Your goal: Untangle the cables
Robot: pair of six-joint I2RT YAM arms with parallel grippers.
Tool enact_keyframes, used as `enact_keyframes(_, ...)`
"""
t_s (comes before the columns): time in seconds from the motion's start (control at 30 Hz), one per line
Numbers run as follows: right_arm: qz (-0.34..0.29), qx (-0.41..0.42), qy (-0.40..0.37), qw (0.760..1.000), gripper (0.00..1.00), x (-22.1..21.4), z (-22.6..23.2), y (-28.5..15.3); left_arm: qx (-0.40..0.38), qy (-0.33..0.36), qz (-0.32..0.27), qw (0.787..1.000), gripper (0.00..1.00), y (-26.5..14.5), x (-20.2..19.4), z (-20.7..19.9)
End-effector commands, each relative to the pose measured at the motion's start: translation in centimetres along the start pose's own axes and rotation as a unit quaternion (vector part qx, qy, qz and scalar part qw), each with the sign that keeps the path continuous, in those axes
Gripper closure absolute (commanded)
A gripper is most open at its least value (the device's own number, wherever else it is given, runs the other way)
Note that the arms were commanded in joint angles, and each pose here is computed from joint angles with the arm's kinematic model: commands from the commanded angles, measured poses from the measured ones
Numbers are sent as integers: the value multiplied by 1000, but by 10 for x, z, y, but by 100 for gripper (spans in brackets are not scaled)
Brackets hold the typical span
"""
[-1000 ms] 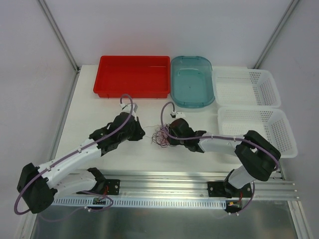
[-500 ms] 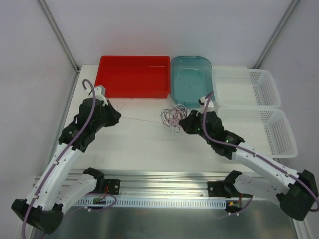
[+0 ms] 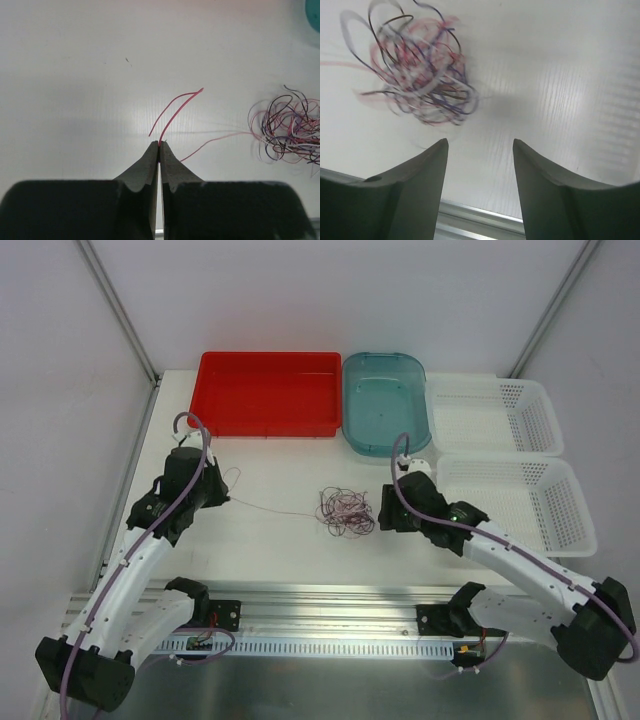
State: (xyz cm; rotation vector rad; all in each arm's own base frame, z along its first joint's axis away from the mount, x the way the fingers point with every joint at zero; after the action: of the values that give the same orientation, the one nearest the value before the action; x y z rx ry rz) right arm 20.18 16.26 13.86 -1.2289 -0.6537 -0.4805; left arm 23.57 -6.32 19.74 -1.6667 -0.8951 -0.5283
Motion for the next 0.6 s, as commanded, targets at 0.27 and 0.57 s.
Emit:
enact_keyframes(0.27, 51, -13, -114, 992, 35, 1, 58, 17, -38, 36, 6, 999, 100, 7, -10, -5)
enact_keyframes(0.57, 39, -28, -157, 986, 23, 28, 105, 49, 2, 32, -25, 999, 100, 3, -5, 10)
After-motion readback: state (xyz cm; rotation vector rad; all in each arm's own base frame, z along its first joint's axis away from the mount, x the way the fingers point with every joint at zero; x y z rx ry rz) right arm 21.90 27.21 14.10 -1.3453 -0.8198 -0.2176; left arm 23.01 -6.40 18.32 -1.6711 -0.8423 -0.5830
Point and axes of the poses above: each gripper's point midway between its finger pads, its own y axis out along the fingers, its own z axis along the line the jaws close on, x = y × z, the point moved 2 cm from there along -y, back along the fingers, and after that the axes turned 4 degrees about -y, right-handed, at the moved point
